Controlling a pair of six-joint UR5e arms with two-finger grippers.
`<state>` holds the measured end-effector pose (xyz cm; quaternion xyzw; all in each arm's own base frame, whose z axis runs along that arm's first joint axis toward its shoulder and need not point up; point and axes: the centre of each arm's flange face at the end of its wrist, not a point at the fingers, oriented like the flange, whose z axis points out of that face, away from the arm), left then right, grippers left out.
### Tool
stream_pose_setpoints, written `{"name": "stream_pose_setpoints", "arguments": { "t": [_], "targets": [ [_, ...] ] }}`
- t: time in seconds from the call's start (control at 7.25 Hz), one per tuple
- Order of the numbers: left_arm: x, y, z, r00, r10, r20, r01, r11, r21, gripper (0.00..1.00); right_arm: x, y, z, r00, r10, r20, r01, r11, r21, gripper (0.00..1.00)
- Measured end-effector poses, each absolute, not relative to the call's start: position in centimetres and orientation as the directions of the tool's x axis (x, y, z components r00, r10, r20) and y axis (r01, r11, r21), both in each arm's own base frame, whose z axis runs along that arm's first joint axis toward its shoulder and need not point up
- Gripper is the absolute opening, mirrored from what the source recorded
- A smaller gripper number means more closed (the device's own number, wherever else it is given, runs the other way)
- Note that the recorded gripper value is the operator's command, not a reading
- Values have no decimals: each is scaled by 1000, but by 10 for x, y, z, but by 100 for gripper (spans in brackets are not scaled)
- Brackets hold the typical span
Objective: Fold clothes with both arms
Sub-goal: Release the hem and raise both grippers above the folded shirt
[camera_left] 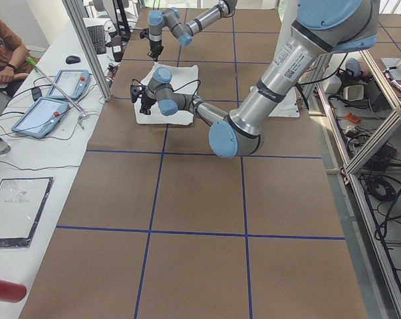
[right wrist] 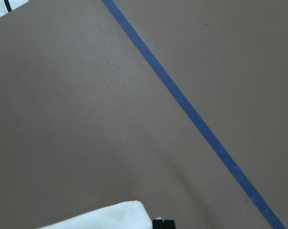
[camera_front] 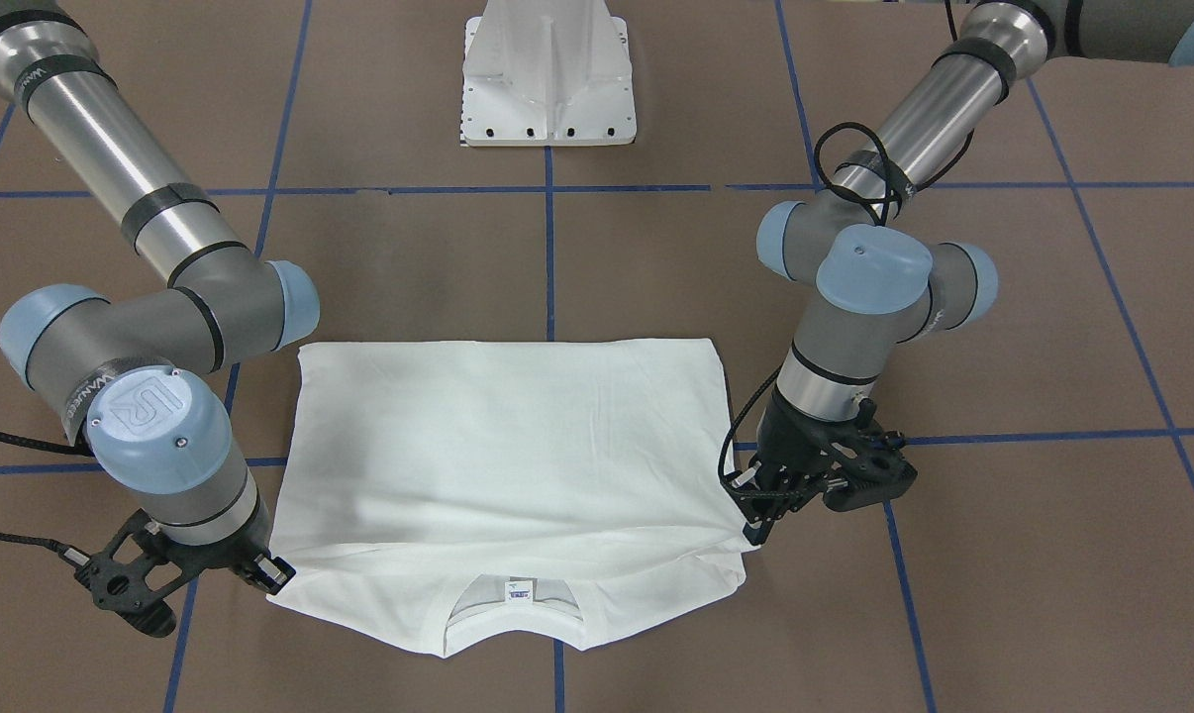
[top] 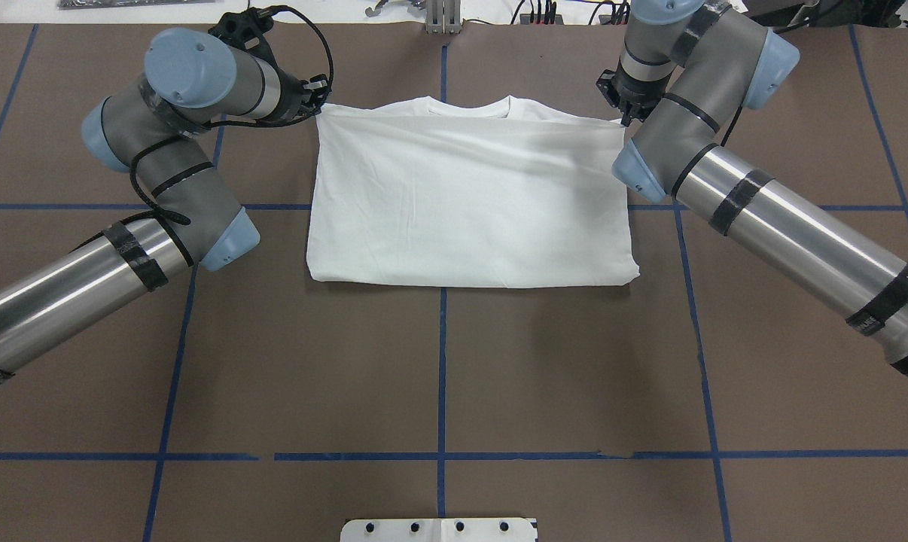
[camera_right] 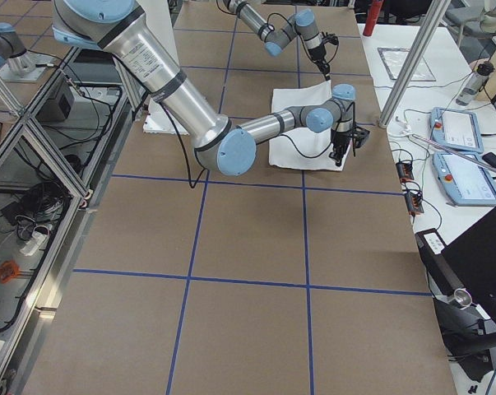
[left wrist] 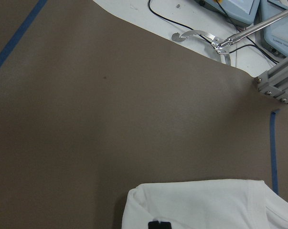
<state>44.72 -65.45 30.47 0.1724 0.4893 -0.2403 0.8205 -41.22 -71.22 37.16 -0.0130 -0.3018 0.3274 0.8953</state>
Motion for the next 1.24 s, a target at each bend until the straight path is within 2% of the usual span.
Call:
{"name": "stream_pose_setpoints", "arguments": {
  "t": [0.41, 0.55, 0.69, 0.83, 0.96, 1.1, 1.24],
  "targets": [
    [443, -661, 304, 398, -229, -888, 573, 818, 46, 1, -415, -714, 371, 606, 593, 530, -579, 786, -217, 0],
    [443, -661, 303, 398, -229, -888, 573, 818, 45, 26, -416, -714, 370, 606, 590, 533, -577, 787, -216, 6],
    [443, -662, 304, 399, -231, -887, 573, 818, 45, 51, -416, -714, 369, 604, 587, 539, -576, 789, -214, 46],
    [443, -662, 305, 400, -231, -887, 573, 818, 45, 57, -417, -715, 368, 602, 584, 544, -574, 791, -213, 84],
    [443, -662, 305, 401, -228, -887, 572, 819, 48, 58, -416, -715, 368, 607, 574, 550, -567, 798, -207, 95],
    [441, -663, 305, 400, -226, -888, 573, 818, 50, 58, -413, -716, 366, 618, 553, 559, -550, 812, -195, 100],
    [434, -667, 305, 400, -224, -889, 578, 814, 55, 58, -402, -720, 361, 620, 533, 576, -531, 826, -192, 100]
  ]
}}
